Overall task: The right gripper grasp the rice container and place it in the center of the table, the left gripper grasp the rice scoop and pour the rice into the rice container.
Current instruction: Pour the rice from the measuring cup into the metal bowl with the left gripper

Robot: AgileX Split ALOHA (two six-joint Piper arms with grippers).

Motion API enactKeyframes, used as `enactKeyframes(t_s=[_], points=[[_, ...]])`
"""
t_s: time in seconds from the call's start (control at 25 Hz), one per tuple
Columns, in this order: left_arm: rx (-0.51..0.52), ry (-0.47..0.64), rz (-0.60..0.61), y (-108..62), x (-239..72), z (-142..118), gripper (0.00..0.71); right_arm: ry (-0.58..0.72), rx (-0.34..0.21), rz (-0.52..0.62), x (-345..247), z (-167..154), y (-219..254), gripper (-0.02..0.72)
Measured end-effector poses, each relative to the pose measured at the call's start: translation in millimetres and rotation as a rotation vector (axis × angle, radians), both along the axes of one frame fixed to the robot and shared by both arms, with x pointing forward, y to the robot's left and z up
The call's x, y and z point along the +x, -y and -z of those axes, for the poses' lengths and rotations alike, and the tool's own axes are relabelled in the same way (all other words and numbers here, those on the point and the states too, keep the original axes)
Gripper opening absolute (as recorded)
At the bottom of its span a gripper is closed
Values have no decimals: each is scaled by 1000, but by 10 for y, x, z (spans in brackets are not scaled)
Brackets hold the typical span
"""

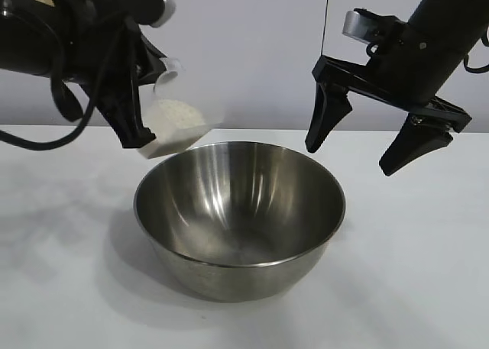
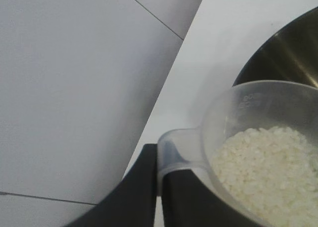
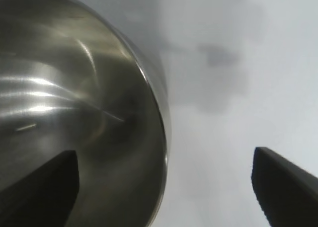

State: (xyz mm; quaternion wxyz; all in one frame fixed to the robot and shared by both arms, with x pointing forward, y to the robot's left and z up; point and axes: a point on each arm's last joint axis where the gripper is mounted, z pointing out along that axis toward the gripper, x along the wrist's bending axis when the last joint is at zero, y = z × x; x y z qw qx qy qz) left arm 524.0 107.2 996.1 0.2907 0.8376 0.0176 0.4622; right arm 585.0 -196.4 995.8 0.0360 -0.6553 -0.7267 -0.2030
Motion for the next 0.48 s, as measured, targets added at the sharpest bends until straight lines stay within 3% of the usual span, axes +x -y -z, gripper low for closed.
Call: enactKeyframes(t_s=[0.24, 0.48], points=[[70, 26, 98, 246, 25, 107, 8, 2, -8, -4, 0, 2, 6, 652], [310, 163, 321, 354, 2, 245, 8, 3, -13, -6, 0, 4, 9, 652]])
